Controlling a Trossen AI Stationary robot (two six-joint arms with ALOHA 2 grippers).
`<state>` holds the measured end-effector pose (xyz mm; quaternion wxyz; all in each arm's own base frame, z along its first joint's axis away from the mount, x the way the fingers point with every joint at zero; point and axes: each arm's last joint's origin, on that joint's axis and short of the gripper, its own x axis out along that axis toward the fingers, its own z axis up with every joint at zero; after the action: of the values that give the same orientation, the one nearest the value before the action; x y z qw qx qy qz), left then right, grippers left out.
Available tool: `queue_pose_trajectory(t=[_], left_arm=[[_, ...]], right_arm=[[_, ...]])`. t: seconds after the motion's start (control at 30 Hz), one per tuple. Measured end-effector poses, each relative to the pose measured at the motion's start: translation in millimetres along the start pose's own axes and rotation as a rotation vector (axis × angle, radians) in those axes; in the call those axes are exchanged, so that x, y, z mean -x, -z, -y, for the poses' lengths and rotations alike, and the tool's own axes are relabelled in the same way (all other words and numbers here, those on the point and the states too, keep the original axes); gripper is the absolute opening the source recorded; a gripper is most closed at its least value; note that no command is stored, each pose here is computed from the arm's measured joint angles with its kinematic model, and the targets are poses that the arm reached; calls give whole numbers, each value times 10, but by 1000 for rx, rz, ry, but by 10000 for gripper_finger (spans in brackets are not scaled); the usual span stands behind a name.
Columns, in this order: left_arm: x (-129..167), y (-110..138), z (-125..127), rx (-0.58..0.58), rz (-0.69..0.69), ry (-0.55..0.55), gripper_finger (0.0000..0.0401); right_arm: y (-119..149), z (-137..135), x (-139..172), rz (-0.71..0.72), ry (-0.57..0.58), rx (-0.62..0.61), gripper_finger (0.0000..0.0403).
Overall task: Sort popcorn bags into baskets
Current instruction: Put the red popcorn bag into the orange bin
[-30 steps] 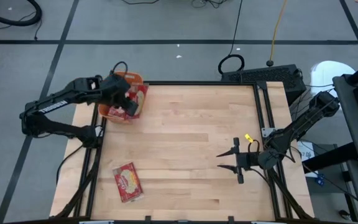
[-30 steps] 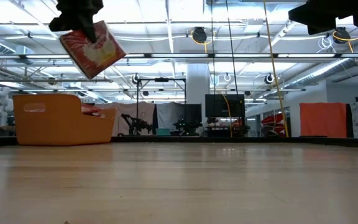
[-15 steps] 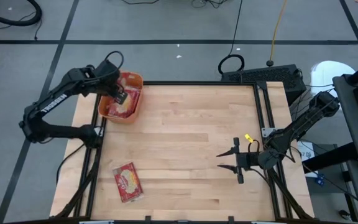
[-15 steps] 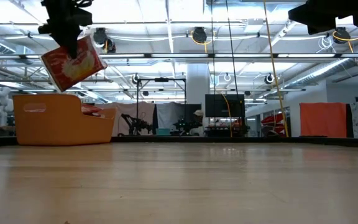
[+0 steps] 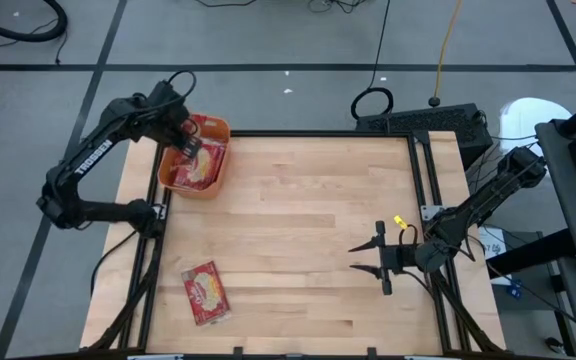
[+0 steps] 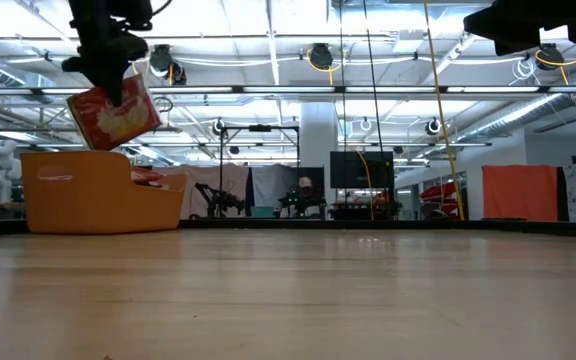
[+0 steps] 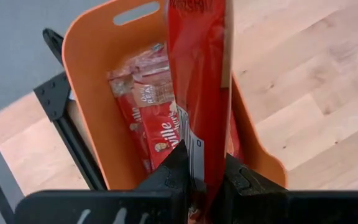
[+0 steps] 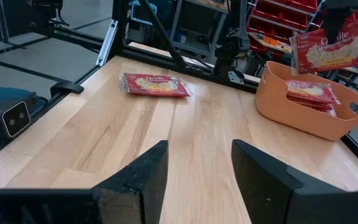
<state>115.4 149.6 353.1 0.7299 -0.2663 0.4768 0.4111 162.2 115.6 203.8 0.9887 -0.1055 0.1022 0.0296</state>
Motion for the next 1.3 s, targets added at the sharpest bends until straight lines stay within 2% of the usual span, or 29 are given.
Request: queue_pose_trajectory(t=[0.1, 0.27, 0.47, 1.13, 1.3], left_arm=[[-69, -43, -24, 15, -28, -3, 35], [-195, -93, -23, 52, -106, 60, 35], [-287, -94, -19, 74, -196, 51, 35], [-295, -81, -23, 147, -213, 21, 35], [-427, -7, -32, 188, -260, -21, 35]], right_arm=[[5, 0, 0, -5, 0, -2, 169], [26, -1, 1, -23, -1, 11, 169], [29, -1, 1, -25, -1, 12, 169], [28, -1, 1, -24, -1, -1, 169], [28, -1, 1, -24, -1, -1, 169]])
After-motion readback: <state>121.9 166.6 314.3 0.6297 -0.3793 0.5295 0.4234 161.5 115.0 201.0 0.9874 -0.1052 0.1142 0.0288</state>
